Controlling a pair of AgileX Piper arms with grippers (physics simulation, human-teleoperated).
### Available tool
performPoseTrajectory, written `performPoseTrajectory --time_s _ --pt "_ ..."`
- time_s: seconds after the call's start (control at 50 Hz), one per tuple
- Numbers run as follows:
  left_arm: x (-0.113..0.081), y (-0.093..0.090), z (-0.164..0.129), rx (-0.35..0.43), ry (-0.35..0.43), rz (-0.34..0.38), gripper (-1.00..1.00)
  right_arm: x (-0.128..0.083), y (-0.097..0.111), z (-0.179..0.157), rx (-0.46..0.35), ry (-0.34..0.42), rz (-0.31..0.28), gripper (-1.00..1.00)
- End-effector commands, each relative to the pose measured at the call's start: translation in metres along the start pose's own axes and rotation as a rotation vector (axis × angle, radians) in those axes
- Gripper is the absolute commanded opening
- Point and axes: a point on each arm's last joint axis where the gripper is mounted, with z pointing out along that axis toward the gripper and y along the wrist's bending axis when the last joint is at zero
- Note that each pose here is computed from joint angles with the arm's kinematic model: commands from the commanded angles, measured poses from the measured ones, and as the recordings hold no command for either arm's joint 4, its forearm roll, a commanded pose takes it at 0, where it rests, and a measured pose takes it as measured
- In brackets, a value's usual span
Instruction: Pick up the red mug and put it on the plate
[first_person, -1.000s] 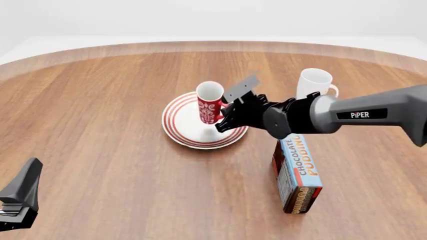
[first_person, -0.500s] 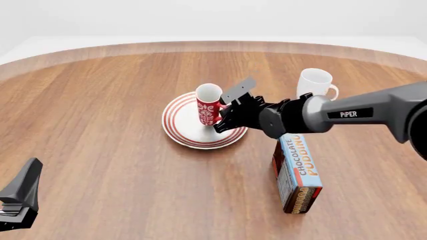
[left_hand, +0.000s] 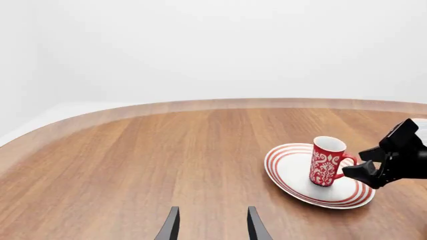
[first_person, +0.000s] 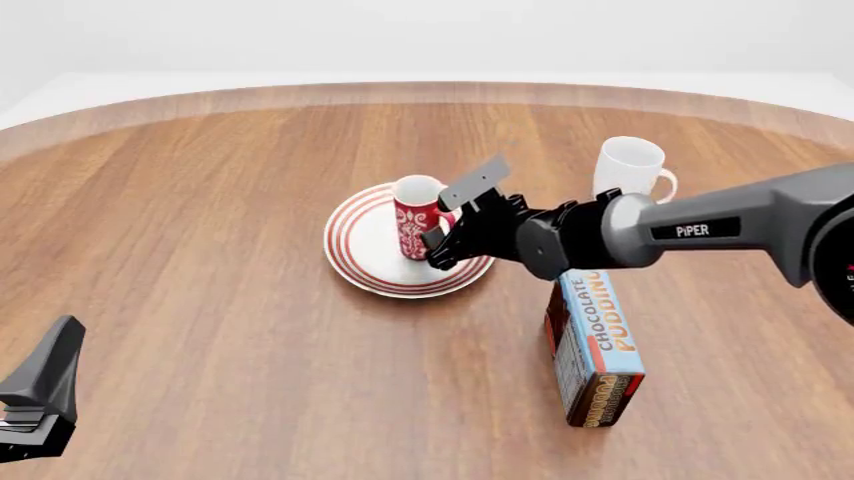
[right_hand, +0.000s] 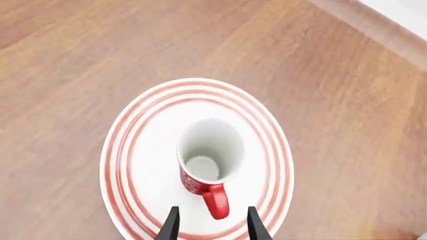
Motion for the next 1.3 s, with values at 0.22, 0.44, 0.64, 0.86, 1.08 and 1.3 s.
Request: performPoseTrajectory --time_s 0.22,0.44,0.64,0.86,1.08,1.3 --pt "0.0 0.0 0.0 0.0 0.0 0.0 1.0 0.001 0.001 -0.006 0.001 -0.01 0.015 1.0" --pt "0.0 0.0 0.0 0.0 0.0 0.0 1.0 -0.001 0.002 -0.018 0.001 -0.031 0.02 1.0" --pt "0.0 0.0 0.0 0.0 0.0 0.0 1.0 -0.008 0.002 -0.034 0.003 -0.056 0.019 1.0" --pt "0.0 0.0 0.0 0.0 0.0 0.0 1.0 -0.012 -0.002 -0.054 0.014 -0.083 0.016 1.0" --pt "0.0 0.0 0.0 0.0 0.0 0.0 1.0 -0.019 -0.002 -0.073 0.017 -0.106 0.008 1.0" --pt "0.0 0.0 0.0 0.0 0.0 0.0 1.0 -0.032 -0.002 -0.095 0.019 -0.15 -0.003 1.0"
